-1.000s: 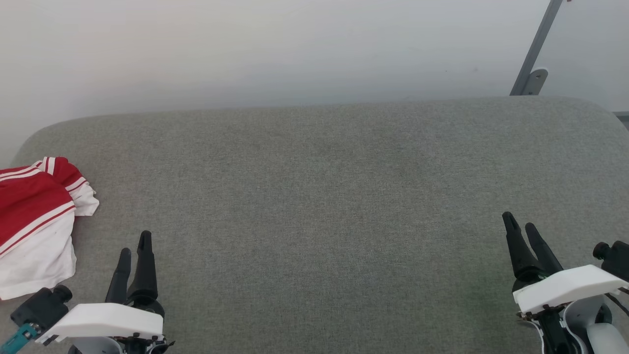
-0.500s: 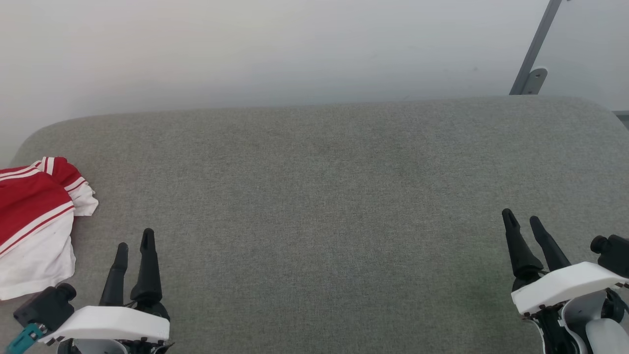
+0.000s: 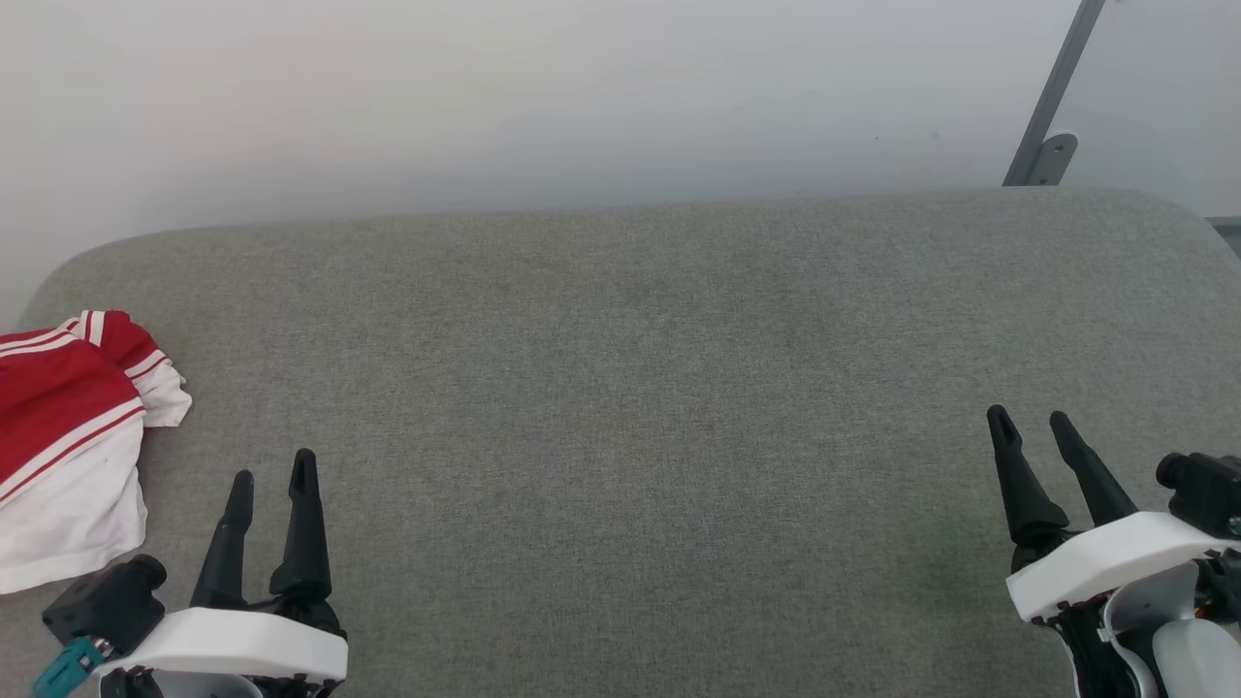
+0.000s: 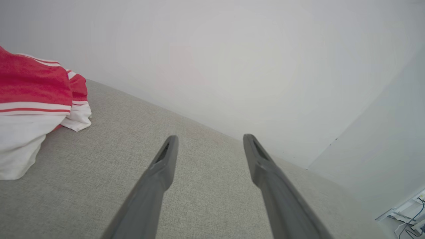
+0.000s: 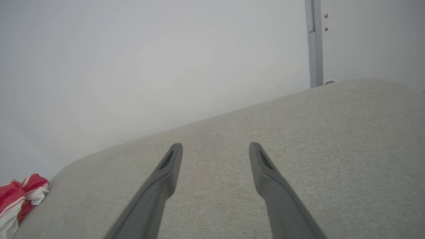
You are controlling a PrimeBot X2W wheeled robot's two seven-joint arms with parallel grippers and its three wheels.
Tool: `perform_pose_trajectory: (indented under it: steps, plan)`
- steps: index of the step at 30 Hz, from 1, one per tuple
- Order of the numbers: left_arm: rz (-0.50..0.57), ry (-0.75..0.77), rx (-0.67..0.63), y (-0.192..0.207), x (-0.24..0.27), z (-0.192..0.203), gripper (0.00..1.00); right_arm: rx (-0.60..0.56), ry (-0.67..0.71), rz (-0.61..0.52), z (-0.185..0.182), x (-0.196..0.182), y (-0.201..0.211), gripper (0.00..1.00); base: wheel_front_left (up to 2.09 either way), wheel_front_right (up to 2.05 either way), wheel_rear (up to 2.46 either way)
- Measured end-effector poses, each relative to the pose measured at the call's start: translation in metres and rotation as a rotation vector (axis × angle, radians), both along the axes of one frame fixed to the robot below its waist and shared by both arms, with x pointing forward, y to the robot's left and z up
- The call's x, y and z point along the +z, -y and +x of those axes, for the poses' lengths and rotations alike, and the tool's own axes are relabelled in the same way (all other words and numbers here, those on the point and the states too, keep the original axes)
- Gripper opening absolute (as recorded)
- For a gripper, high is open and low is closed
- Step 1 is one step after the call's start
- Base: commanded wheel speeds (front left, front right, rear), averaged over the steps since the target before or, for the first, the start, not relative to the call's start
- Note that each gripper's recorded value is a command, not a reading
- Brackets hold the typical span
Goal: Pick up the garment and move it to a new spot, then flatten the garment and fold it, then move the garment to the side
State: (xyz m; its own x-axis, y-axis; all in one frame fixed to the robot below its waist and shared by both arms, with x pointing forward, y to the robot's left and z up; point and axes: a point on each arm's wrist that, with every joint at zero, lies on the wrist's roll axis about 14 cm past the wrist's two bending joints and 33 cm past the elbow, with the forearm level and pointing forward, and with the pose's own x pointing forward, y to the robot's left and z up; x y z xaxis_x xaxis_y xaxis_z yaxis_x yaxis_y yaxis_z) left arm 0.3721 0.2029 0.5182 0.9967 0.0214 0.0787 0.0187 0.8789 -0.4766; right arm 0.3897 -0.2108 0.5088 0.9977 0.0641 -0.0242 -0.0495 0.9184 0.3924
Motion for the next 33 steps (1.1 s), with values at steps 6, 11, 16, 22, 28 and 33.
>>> perform_pose_trajectory:
  steps: [6, 11, 16, 22, 28, 33]
  plan:
    - [0.044, 0.017, -0.004, 0.001, 0.003, 0.000, 1.00, 0.008, 0.011, -0.052, 0.000, 0.002, -0.001, 1.00, 0.00, 0.00, 0.00]
    - [0.086, 0.029, -0.009, 0.003, 0.005, 0.000, 1.00, 0.012, 0.022, -0.095, 0.000, 0.004, 0.000, 1.00, 0.00, 0.00, 0.00]
    - [0.128, 0.036, -0.016, 0.004, 0.006, -0.001, 1.00, 0.016, 0.035, -0.135, 0.002, 0.007, 0.000, 1.00, 0.00, 0.00, 0.00]
    - [0.167, 0.054, -0.021, 0.006, 0.009, -0.002, 1.00, 0.022, 0.042, -0.188, 0.002, 0.008, 0.001, 1.00, 0.00, 0.00, 0.00]
    - [0.213, 0.067, -0.027, 0.007, 0.011, -0.002, 1.00, 0.029, 0.051, -0.232, 0.002, 0.009, 0.001, 1.00, 0.00, 0.00, 0.00]
    - [0.243, 0.075, -0.030, 0.008, 0.012, -0.003, 1.00, 0.035, 0.056, -0.268, 0.002, 0.010, 0.001, 1.00, 0.00, 0.00, 0.00]
